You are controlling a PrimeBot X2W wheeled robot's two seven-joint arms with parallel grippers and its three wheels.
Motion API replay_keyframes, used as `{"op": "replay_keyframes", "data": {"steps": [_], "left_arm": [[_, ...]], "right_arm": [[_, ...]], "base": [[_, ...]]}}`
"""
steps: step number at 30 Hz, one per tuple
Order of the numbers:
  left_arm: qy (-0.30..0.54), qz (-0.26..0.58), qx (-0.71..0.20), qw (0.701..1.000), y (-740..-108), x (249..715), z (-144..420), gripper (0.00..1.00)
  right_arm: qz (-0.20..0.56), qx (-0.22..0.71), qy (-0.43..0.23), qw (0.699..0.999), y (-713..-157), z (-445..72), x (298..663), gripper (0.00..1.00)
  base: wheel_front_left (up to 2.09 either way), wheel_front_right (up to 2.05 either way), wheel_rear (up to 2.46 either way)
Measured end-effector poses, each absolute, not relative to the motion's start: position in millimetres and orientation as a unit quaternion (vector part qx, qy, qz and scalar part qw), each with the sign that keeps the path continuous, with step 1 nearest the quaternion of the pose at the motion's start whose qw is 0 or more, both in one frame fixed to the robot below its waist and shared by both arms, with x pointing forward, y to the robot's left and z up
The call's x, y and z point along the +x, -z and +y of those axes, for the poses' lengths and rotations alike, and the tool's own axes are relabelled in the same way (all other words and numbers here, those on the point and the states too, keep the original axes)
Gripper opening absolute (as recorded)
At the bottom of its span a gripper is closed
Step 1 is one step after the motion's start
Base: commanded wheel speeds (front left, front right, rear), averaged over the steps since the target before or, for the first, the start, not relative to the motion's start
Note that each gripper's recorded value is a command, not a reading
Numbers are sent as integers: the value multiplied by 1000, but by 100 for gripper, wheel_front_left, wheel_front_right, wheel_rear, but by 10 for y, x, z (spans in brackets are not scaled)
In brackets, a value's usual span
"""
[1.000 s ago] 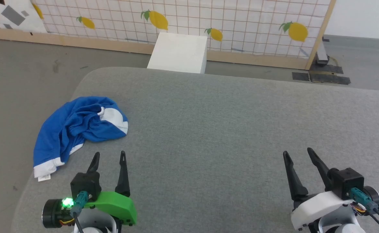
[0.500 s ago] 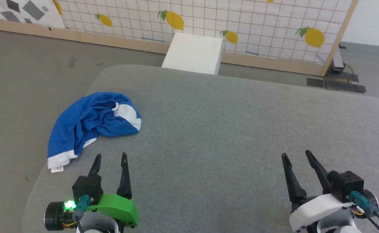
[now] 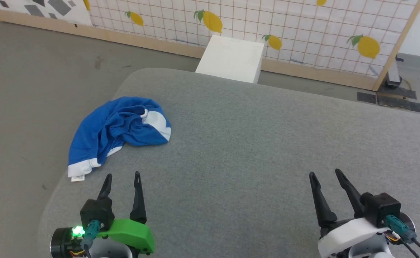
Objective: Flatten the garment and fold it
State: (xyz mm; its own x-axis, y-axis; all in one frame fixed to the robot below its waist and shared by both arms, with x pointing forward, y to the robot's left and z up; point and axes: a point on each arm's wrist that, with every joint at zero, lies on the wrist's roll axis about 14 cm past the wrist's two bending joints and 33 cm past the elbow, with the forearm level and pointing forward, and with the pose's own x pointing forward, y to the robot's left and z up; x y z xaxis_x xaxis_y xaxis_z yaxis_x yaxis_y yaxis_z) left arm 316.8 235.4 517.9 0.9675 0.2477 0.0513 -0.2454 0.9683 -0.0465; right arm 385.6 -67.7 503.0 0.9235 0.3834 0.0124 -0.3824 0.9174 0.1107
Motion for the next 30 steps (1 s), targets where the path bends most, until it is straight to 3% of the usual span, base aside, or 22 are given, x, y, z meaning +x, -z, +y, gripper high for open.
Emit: {"op": "replay_keyframes", "data": {"steps": [30], "left_arm": [[-178,-32,-31,983,-5090,2909,2547,100]], "right_arm": [[14,82,-244,966,-4904,-306,3868,100]], "base": [[0,0,0]]}}
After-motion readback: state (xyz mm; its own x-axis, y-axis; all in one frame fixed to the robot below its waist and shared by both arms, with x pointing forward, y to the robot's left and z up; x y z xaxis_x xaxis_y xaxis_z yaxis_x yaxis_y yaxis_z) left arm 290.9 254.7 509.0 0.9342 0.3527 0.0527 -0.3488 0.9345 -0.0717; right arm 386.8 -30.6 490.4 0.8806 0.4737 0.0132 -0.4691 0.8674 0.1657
